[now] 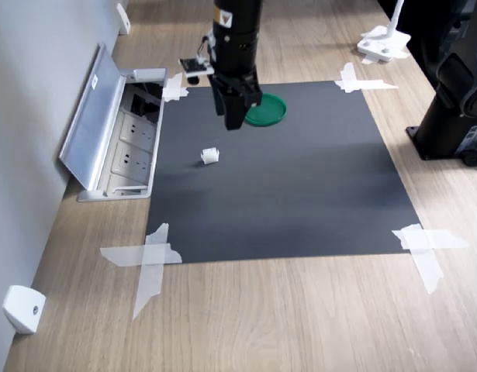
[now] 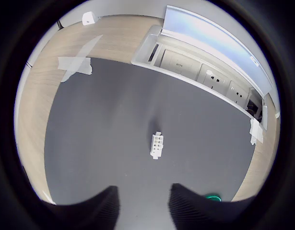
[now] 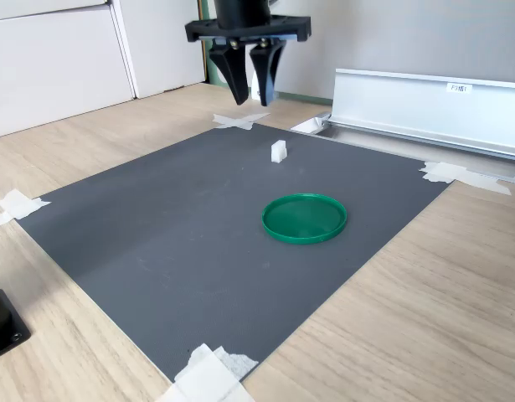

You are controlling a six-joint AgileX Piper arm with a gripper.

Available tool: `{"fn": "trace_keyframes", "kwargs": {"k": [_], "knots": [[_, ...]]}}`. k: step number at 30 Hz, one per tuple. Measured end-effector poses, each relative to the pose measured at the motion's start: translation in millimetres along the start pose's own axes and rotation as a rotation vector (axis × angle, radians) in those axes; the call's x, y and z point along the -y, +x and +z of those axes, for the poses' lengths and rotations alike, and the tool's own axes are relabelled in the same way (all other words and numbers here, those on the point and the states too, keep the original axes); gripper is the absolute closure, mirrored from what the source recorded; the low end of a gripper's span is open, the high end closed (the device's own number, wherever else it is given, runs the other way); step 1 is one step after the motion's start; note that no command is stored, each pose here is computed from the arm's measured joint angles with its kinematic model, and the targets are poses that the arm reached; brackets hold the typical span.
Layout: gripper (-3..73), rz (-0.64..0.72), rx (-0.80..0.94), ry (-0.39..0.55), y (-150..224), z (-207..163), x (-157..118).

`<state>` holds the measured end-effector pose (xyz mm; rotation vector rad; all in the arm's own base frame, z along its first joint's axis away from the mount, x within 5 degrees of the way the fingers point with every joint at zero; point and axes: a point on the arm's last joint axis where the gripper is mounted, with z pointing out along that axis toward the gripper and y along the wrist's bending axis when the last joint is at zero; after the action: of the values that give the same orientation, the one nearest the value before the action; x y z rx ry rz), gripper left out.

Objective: Grasp a white terminal and put it on the green lid.

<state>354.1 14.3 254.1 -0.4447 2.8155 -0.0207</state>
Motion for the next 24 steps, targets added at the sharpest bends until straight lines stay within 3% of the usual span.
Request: {"fn": "trace_keyframes", "kwargs": {"k": [3, 6, 24], "knots": [[7.0, 0.000, 0.028, 0.009, -3.1, 1.9, 1.0], [2.8, 0.000, 0.054, 0.016, -5.8, 3.1, 1.8], [2.5, -0.024, -0.037, -0.003, -10.6, 72.4, 5.3]]}}
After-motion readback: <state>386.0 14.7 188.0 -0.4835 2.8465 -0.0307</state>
